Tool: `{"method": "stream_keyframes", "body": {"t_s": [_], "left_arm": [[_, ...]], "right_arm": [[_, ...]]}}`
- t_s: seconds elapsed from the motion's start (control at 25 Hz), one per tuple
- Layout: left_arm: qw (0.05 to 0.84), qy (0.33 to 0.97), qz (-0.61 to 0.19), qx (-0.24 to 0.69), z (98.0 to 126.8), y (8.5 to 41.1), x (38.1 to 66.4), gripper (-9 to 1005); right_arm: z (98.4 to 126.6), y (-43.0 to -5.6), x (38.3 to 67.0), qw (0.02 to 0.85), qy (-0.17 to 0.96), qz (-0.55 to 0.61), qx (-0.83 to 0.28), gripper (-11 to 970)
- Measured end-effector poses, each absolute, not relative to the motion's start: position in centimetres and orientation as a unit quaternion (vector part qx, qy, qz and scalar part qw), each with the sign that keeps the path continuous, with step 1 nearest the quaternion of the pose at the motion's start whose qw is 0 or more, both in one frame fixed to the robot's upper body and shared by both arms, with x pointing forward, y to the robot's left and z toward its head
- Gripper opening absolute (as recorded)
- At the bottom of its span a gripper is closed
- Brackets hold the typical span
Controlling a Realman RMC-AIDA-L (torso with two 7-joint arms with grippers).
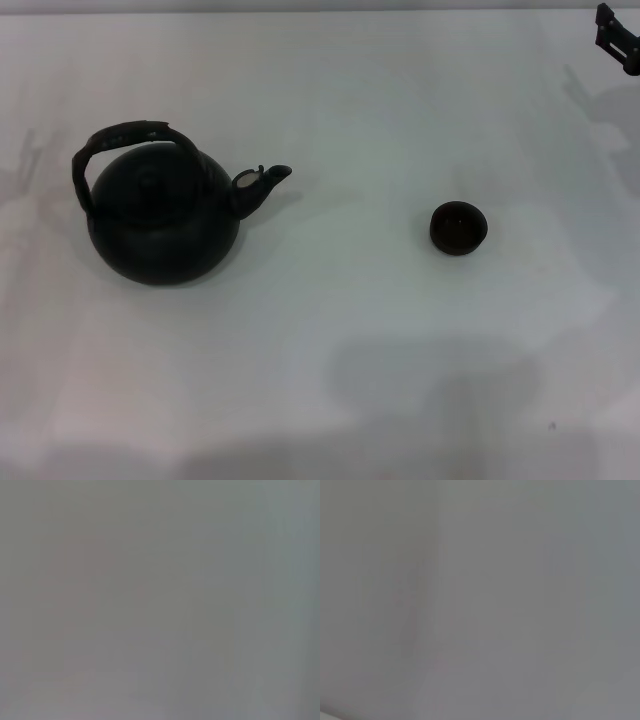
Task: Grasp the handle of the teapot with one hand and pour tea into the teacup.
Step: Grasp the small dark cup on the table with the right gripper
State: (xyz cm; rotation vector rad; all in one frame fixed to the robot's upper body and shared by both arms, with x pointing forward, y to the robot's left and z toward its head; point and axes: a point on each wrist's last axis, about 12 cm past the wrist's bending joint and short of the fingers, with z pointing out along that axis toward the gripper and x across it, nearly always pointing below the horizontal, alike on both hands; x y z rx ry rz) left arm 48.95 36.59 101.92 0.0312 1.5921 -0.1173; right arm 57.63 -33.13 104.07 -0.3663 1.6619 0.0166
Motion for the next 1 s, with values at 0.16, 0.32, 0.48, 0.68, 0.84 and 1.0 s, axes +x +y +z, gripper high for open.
{"method": "stream_keyframes", "body": {"t_s": [0.16, 0.32, 0.48, 0.68, 0.84, 1.0], "left_arm": [[0.695, 0.716, -0.058, 0.031, 101.9, 36.3, 48.9, 690], [0.694, 0.716, -0.06, 0.048, 101.9, 36.3, 48.6, 690], [0.696, 0.714, -0.054, 0.043, 101.9, 37.0, 47.5, 691], [0.703, 0.709, -0.049, 0.027, 101.8, 38.1, 45.2, 691], [0.701, 0.712, -0.04, 0.019, 101.5, 38.7, 43.7, 691], [0.696, 0.717, -0.038, 0.014, 101.2, 38.8, 43.1, 691]], "right_arm": [[104.1, -33.1, 57.6, 0.66, 0.734, 0.009, -0.161, 862], [103.9, -33.0, 57.2, 0.658, 0.733, 0.019, -0.17, 863], [104.1, -33.2, 56.5, 0.663, 0.724, 0.034, -0.187, 863], [104.8, -34.7, 55.4, 0.664, 0.72, 0.045, -0.197, 863], [105.8, -36.3, 54.6, 0.645, 0.729, 0.068, -0.221, 864], [107.6, -37.4, 54.6, 0.599, 0.749, 0.102, -0.264, 864]]}}
